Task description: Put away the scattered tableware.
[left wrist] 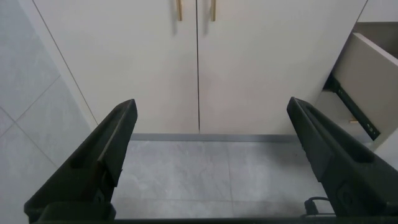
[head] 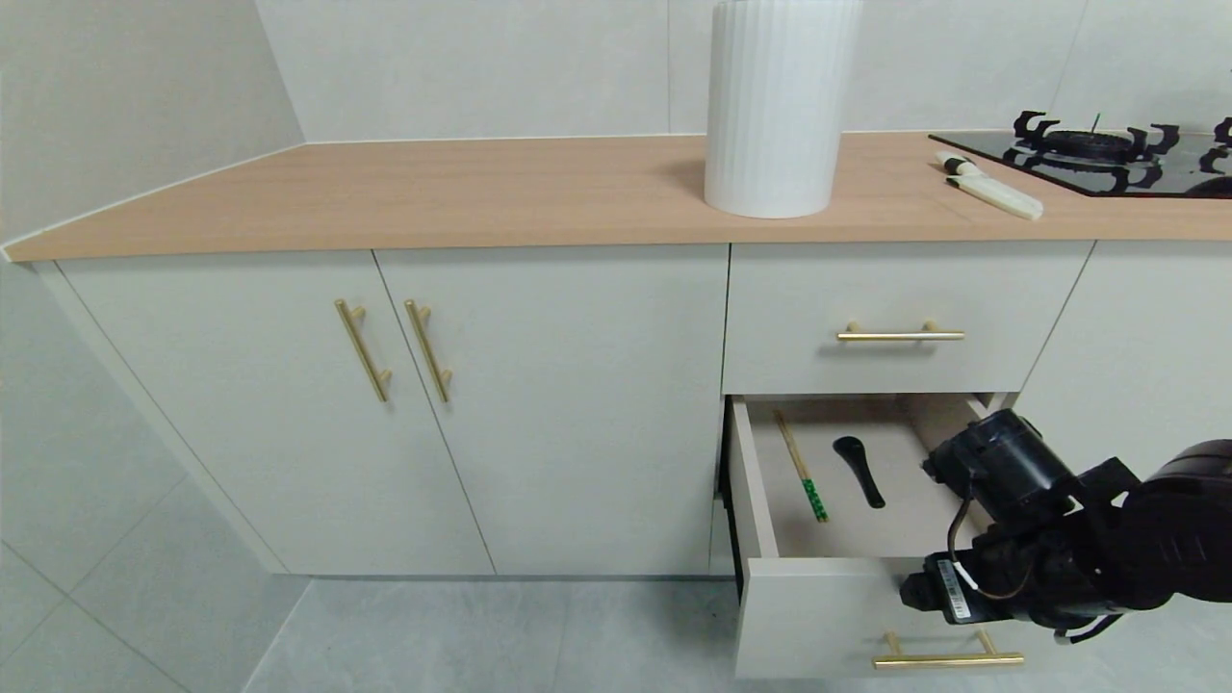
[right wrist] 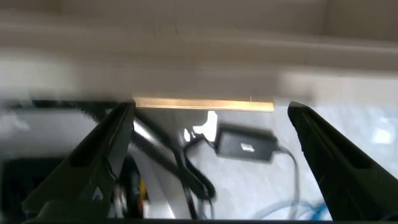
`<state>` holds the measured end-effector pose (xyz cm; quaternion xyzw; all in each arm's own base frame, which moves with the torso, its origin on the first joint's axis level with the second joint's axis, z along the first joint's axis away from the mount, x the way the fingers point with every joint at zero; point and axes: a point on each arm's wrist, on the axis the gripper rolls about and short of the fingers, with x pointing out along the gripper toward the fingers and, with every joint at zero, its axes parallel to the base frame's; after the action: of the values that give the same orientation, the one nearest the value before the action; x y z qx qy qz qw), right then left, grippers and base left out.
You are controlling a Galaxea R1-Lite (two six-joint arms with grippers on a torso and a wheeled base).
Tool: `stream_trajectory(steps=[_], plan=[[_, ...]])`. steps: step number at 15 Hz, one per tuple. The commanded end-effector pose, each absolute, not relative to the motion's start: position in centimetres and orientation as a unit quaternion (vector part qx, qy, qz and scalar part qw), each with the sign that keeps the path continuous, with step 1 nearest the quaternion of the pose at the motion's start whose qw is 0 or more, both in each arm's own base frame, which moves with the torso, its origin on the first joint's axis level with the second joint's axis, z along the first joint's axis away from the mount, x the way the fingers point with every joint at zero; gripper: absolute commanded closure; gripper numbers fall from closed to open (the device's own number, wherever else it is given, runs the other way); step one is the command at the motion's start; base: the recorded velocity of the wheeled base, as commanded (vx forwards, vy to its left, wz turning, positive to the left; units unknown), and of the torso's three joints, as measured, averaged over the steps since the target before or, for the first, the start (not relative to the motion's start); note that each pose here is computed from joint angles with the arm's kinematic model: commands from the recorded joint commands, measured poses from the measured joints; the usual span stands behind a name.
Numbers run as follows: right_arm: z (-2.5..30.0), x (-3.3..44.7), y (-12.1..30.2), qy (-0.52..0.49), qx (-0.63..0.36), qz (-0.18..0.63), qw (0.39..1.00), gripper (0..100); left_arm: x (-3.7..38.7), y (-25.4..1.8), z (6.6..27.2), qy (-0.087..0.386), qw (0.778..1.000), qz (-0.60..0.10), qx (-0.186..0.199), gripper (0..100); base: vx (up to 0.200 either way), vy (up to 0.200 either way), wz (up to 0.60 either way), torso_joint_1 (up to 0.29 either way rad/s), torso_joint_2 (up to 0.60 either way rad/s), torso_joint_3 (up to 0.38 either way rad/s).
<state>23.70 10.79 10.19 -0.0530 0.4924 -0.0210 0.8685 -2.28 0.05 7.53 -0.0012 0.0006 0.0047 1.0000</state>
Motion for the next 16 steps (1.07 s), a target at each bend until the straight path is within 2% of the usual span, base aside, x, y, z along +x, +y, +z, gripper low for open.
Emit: stream_trajectory(steps=[1, 16], plan=[[9.7, 24.4, 10.5, 0.486, -0.044, -0.029, 0.872, 0, -2.3, 0.0, 7.6, 0.001, 1.000, 0.005, -0.002, 0, 0.000, 0.000, 0.00, 0.000, 0.00, 0.000], [6.9, 29.4, 10.1, 0.361, 0.024, -0.048, 0.931, 0, -2.3, 0.0, 7.6, 0.001, 1.000, 0.005, -0.002, 0, 0.000, 0.000, 0.00, 0.000, 0.00, 0.000]])
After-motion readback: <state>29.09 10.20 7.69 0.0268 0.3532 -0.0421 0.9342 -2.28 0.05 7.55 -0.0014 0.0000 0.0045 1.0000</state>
